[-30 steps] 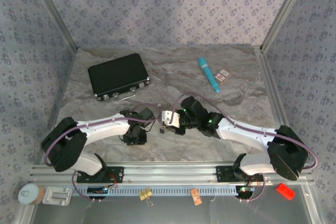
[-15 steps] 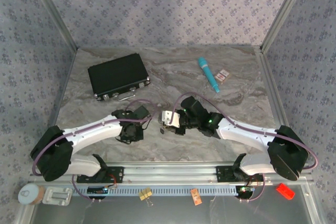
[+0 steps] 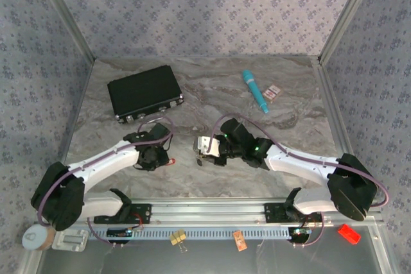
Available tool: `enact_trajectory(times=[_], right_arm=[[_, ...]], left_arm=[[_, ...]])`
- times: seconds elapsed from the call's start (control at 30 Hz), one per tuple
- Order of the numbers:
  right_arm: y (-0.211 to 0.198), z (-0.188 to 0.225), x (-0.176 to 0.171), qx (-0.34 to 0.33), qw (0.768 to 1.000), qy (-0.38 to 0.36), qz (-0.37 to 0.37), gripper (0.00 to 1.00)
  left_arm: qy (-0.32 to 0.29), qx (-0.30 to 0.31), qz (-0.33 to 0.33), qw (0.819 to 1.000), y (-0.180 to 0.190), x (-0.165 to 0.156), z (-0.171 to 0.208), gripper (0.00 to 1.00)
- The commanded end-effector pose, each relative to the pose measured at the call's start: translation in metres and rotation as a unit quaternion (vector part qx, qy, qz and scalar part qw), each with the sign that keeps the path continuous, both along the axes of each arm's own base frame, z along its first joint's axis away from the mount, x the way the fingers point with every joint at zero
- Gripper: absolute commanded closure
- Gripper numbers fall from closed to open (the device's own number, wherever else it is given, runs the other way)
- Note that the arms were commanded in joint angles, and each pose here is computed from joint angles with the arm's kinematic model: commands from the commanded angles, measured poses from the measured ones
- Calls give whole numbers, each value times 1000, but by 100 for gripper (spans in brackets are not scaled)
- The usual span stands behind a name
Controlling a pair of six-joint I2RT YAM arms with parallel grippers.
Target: Put the keys on the keyring
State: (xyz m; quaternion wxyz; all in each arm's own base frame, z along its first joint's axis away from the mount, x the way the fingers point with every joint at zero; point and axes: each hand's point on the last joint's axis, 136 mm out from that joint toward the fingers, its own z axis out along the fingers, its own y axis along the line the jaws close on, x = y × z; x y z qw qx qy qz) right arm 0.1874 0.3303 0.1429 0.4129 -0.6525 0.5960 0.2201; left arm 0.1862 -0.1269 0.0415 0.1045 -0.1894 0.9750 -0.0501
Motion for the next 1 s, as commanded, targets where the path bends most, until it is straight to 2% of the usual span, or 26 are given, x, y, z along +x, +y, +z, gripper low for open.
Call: enact_trajectory(times=[0.0,0.13,0.23,0.7,0.97], right_arm=[[2,16,0,11,1000,-19,5,100],[3,15,0,12,1000,-19,5,100],[3,15,0,12,1000,-18,5,100],[3,15,-1,11,1000,-19,7,100],[3,14,-1,11,1000,-18,8,100]], left_arm=[[-7,-23,9,1000,-15,10,9,57],[-15,-12,15,1000,-16,14,12,53],[-10,-7,20,1000,-17,17,7,53],[15,19,39,999,-18,23,-8,80],[19,26,40,999,-15,20,-11,83]])
